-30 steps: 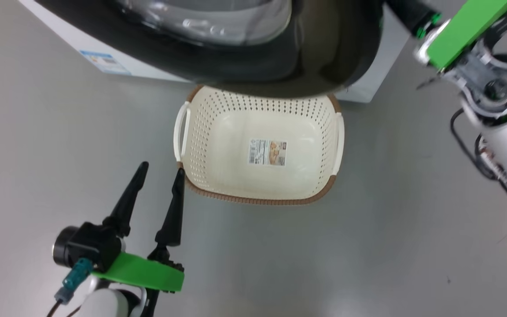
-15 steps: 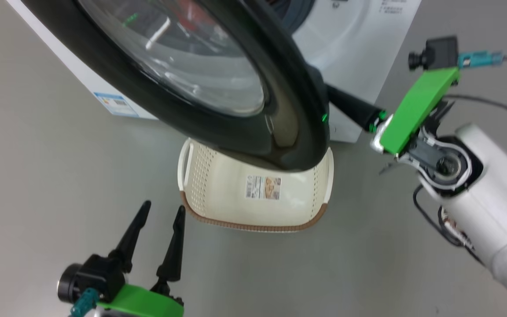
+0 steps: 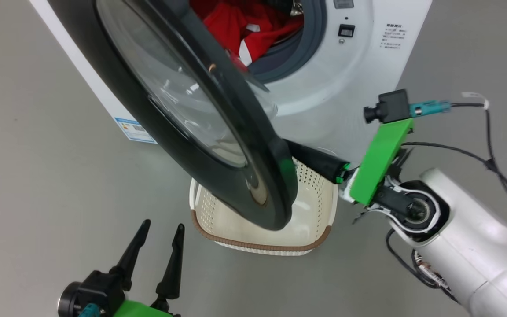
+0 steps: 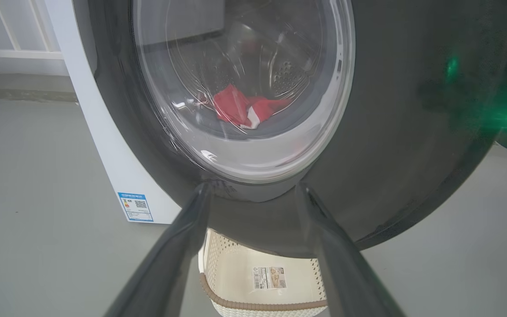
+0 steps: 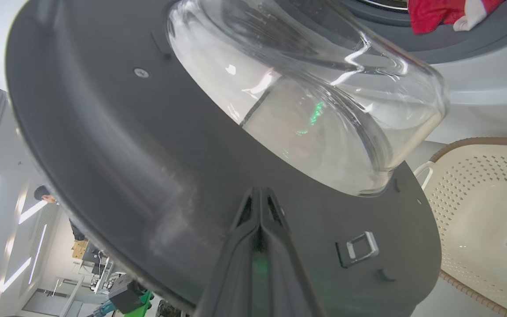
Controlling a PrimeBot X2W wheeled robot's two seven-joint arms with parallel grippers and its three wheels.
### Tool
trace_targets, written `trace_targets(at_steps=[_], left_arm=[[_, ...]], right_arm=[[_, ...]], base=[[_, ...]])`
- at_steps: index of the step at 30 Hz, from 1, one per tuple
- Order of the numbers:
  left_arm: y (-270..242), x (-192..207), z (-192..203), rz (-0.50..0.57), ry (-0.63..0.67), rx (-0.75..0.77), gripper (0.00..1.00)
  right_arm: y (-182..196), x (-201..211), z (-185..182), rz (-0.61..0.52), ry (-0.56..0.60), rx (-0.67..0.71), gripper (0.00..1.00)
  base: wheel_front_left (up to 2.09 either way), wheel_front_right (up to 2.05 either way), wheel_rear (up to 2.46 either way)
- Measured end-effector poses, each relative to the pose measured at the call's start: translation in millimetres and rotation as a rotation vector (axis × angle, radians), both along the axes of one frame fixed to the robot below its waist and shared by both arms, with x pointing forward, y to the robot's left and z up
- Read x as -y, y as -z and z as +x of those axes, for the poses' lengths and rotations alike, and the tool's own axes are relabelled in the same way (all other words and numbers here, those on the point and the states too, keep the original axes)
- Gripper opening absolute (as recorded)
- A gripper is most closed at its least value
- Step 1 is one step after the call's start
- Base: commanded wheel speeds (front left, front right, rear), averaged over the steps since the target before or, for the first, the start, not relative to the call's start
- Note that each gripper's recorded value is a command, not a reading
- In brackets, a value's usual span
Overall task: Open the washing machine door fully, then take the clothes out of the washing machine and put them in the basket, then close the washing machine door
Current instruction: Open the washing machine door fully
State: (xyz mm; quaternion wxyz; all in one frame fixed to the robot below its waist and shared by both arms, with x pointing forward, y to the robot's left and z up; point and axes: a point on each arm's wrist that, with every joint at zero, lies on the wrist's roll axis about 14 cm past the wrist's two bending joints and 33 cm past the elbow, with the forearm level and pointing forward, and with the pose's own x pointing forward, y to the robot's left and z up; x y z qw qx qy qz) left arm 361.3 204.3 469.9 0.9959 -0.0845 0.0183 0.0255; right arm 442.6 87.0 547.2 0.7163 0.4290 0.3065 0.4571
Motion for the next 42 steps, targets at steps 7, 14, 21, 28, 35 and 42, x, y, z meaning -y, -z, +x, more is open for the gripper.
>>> trace_targets(at_steps=[7, 14, 21, 28, 35, 42], left_arm=[[2, -3, -11, -0.003, -0.015, -0.008, 1.0], [3, -2, -11, -0.005, -0.012, -0.01, 1.0], [3, 0, -7, 0.004, -0.003, -0.008, 1.0], [2, 5, -1, 0.014, 0.02, -0.005, 1.0], [-1, 9, 5, 0.013, 0.035, 0.007, 1.0], [-4, 11, 8, 0.011, 0.04, 0.02, 1.0]], right_arm=[[0, -9, -13, 0.0, -0.033, 0.0, 0.0], [3, -3, -8, -0.013, 0.012, 0.016, 0.28], [15, 20, 5, -0.029, 0.126, 0.013, 1.0], [34, 51, 6, -0.055, 0.234, -0.007, 1.0], [64, 88, -6, -0.09, 0.357, -0.063, 1.0], [97, 125, -29, -0.132, 0.49, -0.124, 1.0]], base=[[0.0, 0.0, 0.0], [0.0, 0.0, 0.0], [0.0, 0.0, 0.0], [0.0, 0.0, 0.0], [0.0, 0.0, 0.0], [0.0, 0.0, 0.0]])
